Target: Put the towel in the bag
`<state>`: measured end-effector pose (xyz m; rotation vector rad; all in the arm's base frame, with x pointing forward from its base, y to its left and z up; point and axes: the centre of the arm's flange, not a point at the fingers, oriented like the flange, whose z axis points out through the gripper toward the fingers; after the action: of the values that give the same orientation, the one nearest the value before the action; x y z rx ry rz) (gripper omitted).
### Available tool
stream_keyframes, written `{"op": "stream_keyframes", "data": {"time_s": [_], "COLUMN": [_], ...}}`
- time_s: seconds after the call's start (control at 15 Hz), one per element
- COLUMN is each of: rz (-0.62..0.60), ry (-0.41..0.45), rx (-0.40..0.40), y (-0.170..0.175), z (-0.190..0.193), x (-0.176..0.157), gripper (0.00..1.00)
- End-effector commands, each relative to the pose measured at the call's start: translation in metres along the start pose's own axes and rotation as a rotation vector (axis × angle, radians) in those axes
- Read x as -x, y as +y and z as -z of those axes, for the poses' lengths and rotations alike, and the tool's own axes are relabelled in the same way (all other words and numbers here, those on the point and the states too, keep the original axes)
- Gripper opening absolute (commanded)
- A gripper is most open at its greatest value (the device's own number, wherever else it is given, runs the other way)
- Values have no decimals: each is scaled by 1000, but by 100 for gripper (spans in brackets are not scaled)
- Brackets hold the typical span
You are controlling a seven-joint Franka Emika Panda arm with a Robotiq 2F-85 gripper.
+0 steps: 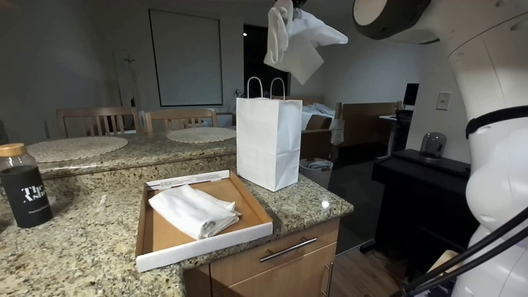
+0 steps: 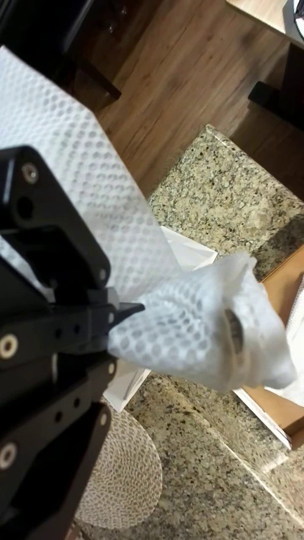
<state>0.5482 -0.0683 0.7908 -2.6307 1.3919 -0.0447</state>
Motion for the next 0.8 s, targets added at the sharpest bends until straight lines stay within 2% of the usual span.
{"op": "stream_keyframes", "data": {"time_s": [0.0, 0.4, 0.73], "rz": [0, 40, 32], "ry": [0, -54, -99], "rx": [0, 2, -45], "y": [0, -26, -53], "z": [0, -4, -13], "x": [0, -3, -17], "gripper": [9, 7, 7]}}
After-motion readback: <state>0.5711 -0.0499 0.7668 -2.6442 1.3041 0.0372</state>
